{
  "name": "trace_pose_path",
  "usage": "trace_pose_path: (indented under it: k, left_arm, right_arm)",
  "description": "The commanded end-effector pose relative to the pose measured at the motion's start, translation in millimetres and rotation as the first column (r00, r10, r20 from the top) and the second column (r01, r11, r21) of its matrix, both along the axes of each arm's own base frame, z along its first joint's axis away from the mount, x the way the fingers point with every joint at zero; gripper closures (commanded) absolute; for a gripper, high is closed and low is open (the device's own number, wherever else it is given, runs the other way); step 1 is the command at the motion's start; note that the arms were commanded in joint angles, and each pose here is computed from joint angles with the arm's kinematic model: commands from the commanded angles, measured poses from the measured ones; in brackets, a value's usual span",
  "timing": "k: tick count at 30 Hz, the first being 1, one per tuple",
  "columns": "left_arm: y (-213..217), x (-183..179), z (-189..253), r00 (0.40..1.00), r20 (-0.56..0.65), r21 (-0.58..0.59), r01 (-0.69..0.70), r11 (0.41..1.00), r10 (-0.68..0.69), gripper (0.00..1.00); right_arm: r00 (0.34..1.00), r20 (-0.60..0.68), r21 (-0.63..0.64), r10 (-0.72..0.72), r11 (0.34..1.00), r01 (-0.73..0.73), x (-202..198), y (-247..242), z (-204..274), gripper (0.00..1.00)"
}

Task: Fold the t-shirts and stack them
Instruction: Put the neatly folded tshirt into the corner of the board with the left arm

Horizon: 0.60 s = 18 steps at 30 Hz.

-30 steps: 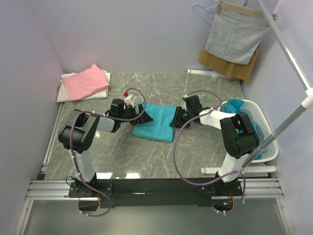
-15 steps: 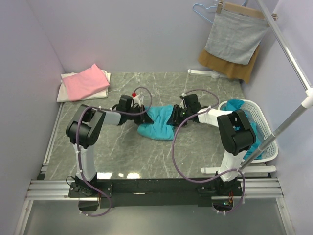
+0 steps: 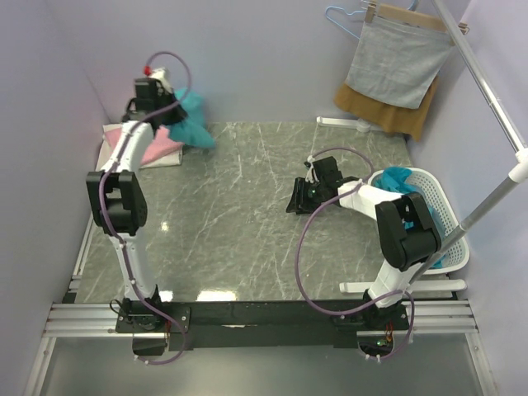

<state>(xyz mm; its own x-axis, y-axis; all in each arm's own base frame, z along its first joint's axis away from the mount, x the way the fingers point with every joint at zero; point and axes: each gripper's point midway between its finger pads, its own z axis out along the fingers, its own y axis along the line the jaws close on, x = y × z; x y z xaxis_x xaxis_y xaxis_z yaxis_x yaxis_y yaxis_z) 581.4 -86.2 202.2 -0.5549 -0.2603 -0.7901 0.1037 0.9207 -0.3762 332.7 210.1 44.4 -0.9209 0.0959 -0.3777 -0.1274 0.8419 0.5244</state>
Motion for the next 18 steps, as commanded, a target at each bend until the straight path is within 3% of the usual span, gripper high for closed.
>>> trace_pose_path:
  k: [1,5,10,11,12,13,14,17,18]
  left_arm:
    - [86.7,22.6,-19.3,0.993,-0.049,0.113,-0.099,0.989,0.105,0.99]
    - [149.4,32.0,-45.7,0.976,-0.091,0.131,-0.187,0.974,0.199,0.99]
    - [214.6,9.9,-97.8,0.923,-0.178,0.066,-0.334,0.94,0.341,0.98]
    - [221.6,5.5,-101.9,0.914,-0.184,0.068,-0.356,0.932,0.362,0.88]
    - [239.7,-1.3,-96.9,0.888,-0.171,0.091,-0.417,0.904,0.427,0.35]
    - [243.2,-9.5,-107.7,0.876,-0.186,0.097,-0.434,0.895,0.445,0.06]
    - [246.9,-11.9,-104.7,0.872,-0.175,0.095,-0.447,0.89,0.457,0.01]
    - [234.0,-14.1,-73.8,0.896,-0.121,0.026,-0.428,0.903,0.428,0.01]
    - [226.8,-14.9,-45.8,0.904,-0.08,-0.024,-0.423,0.906,0.42,0.0]
  right_arm:
    - [0.999,0.02,0.005,0.035,0.999,-0.036,9.6,5.4,7.3,0.52]
    - [0.999,-0.005,0.016,0.046,0.999,-0.046,9.5,9.3,-1.0,0.52]
    - [0.999,-0.021,0.011,0.046,0.999,-0.046,8.0,8.3,-6.0,0.52]
    - [0.999,-0.02,0.008,0.046,0.999,-0.046,8.4,7.9,-5.2,0.52]
    - [0.999,-0.015,0.002,0.044,0.999,-0.044,8.2,7.2,-3.5,0.52]
    - [0.999,-0.011,-0.003,0.037,0.999,-0.037,9.1,5.7,-2.7,0.52]
    - [0.999,-0.011,-0.009,0.033,0.999,-0.033,7.9,3.9,-3.4,0.52]
    - [1.0,0.021,-0.044,-0.006,0.999,0.007,11.1,-4.3,3.7,0.52]
    - [0.998,0.056,-0.051,-0.022,0.998,0.024,14.2,-7.3,14.2,0.52]
